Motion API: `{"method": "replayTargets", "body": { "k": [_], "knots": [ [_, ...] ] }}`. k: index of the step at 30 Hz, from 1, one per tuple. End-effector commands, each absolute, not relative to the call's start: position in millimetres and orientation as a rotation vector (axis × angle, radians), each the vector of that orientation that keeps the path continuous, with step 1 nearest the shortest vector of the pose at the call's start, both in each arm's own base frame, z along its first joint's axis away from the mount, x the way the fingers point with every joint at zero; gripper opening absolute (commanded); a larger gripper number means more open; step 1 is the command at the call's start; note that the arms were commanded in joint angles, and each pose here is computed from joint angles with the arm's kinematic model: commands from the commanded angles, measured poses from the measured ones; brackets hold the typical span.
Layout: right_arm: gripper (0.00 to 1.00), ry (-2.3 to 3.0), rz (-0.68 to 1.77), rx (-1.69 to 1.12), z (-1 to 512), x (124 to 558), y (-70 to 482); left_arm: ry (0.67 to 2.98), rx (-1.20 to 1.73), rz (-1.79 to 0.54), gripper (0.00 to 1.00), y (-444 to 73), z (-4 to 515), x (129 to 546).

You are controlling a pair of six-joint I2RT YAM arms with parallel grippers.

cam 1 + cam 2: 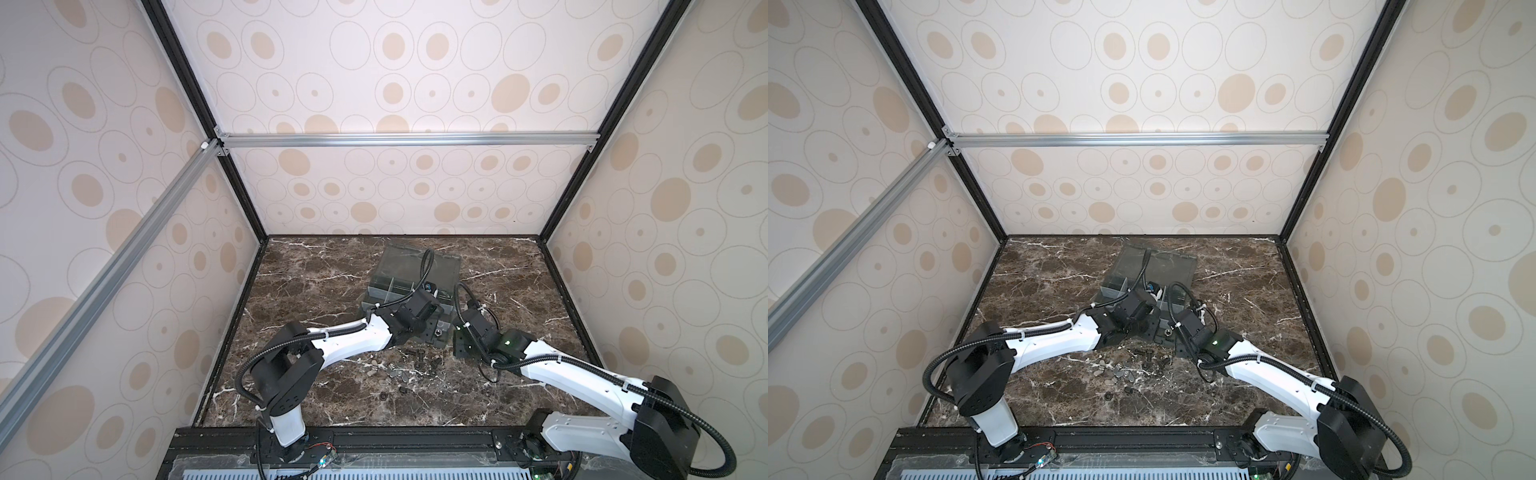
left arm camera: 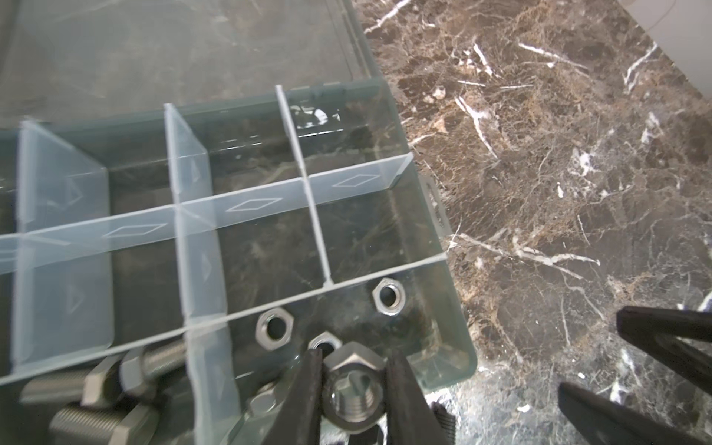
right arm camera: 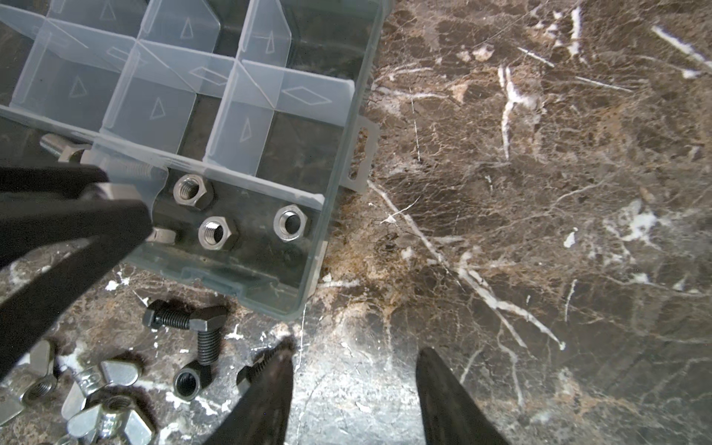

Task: Sort the screws and nuts into containers
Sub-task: 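Carry the hex nut into the compartment and open the left gripper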

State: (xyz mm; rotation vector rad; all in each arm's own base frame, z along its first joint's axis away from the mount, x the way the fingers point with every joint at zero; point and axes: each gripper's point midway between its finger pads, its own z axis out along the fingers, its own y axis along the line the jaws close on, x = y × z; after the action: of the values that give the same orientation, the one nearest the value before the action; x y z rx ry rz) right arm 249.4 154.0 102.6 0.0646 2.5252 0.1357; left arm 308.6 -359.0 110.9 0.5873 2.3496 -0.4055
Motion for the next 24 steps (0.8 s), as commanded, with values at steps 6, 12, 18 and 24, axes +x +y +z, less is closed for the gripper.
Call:
{"method": "replayTargets", "body": {
  "k": [6, 12, 18, 24],
  "knots": [
    [0.56, 2.503, 0.08, 0.124, 107, 248, 134, 2.356, 0.644, -0.426, 0.22, -368, 103, 311],
    [0.56, 2.499, 0.082, 0.139, 108, 249, 133, 2.359, 0.634, -0.44, 0.26, -371, 100, 315],
    [0.56, 2.502, 0.073, 0.144, 107, 249, 131, 2.36, 0.633, -0.454, 0.27, -373, 99, 316],
    [0.56, 2.505, 0.072, 0.14, 108, 249, 132, 2.363, 0.633, -0.471, 0.36, -373, 98, 315]
  ]
}}
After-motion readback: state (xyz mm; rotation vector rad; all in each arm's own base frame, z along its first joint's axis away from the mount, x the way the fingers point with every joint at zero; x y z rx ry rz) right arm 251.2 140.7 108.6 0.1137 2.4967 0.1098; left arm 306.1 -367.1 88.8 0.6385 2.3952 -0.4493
